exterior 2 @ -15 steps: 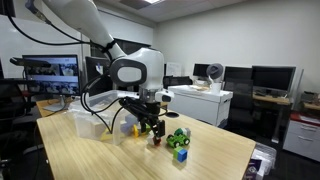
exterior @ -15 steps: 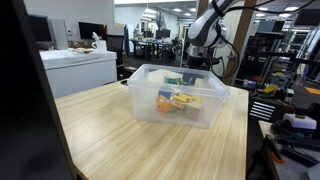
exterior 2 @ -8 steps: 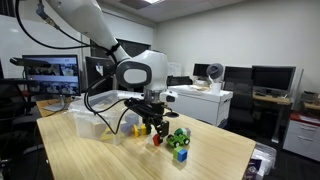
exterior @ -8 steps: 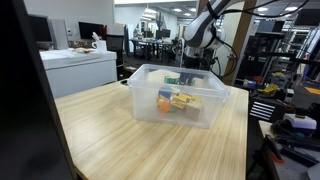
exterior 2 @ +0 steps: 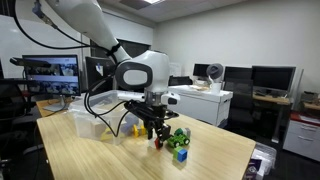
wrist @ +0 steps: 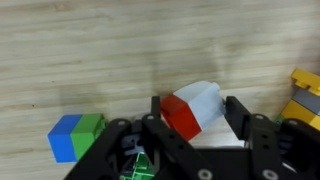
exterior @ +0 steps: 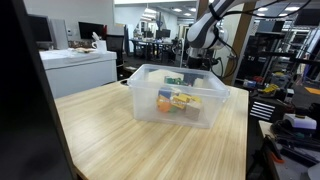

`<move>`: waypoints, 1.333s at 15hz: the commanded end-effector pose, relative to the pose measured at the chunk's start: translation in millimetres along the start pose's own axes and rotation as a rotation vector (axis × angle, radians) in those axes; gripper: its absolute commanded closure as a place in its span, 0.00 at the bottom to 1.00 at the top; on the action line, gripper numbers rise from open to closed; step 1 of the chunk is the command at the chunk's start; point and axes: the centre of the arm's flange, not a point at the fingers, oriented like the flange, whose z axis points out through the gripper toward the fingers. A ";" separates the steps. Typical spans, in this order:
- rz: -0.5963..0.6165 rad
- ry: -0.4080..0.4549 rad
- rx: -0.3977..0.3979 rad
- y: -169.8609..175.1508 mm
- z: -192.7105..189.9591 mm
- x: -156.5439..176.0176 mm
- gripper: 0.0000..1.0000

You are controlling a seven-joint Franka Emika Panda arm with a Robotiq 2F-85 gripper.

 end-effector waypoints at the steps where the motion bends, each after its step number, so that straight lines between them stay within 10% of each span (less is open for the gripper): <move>1: -0.039 -0.047 -0.040 1.0 -5.6 -25.1 0.60; 7: -0.147 -0.033 -0.118 -6.0 -82.4 -43.9 0.60; 13: -0.308 0.175 -0.127 -64.8 -203.6 -59.0 0.60; 20: -0.637 0.160 -0.063 -181.7 -203.1 -126.8 0.60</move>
